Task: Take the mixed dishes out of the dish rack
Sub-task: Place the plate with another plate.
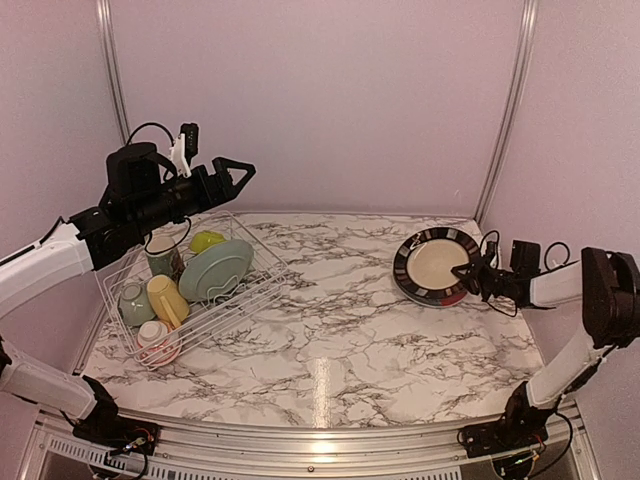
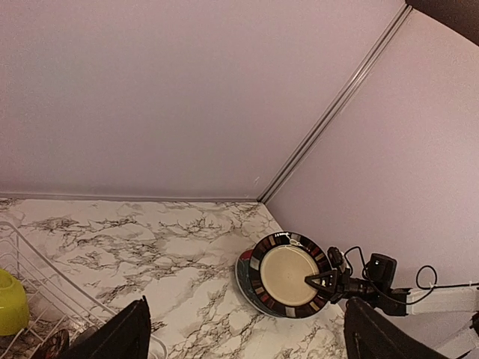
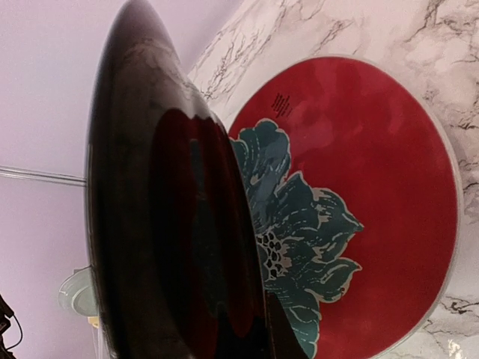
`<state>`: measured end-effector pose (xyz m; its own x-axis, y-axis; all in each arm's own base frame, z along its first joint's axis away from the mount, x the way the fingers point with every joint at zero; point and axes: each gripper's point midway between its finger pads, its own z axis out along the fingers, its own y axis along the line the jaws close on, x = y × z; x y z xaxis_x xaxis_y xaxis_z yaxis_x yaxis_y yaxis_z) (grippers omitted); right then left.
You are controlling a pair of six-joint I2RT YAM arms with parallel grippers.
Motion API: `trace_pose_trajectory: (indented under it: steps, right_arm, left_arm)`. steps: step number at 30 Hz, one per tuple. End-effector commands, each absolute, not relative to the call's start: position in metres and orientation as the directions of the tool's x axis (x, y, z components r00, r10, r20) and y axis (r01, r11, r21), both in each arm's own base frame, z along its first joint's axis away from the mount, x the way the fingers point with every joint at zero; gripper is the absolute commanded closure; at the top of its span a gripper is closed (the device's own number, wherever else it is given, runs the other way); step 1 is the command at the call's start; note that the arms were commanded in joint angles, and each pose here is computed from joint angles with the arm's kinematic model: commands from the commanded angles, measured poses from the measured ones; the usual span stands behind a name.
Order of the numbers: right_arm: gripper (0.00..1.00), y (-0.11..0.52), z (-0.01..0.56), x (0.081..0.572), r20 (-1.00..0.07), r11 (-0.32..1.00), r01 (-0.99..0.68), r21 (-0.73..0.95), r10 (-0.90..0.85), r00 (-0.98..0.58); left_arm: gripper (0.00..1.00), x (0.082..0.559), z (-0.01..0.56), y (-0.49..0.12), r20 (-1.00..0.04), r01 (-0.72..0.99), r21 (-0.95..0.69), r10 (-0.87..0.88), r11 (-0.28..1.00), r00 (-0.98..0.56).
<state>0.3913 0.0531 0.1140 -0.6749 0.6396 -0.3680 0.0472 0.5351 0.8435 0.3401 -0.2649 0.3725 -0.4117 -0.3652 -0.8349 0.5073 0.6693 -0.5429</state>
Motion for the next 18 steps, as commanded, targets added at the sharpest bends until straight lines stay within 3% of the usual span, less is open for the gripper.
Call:
trace_pose_trajectory:
  steps: [1, 18]
  right_arm:
    - [1.00, 0.053, 0.160, 0.417, -0.496, 0.542, -0.131, 0.830, 0.611, -0.617]
    - [0.71, 0.043, 0.123, 0.419, -0.510, 0.632, -0.055, 0.773, 0.568, -0.646]
  left_arm:
    - [0.08, 0.339, 0.376, -0.267, -0.837, 0.526, -0.541, -0.364, 0.656, -0.407]
    - [0.08, 0.340, 0.380, -0.274, -0.833, 0.541, -0.550, -0.368, 0.636, -0.414]
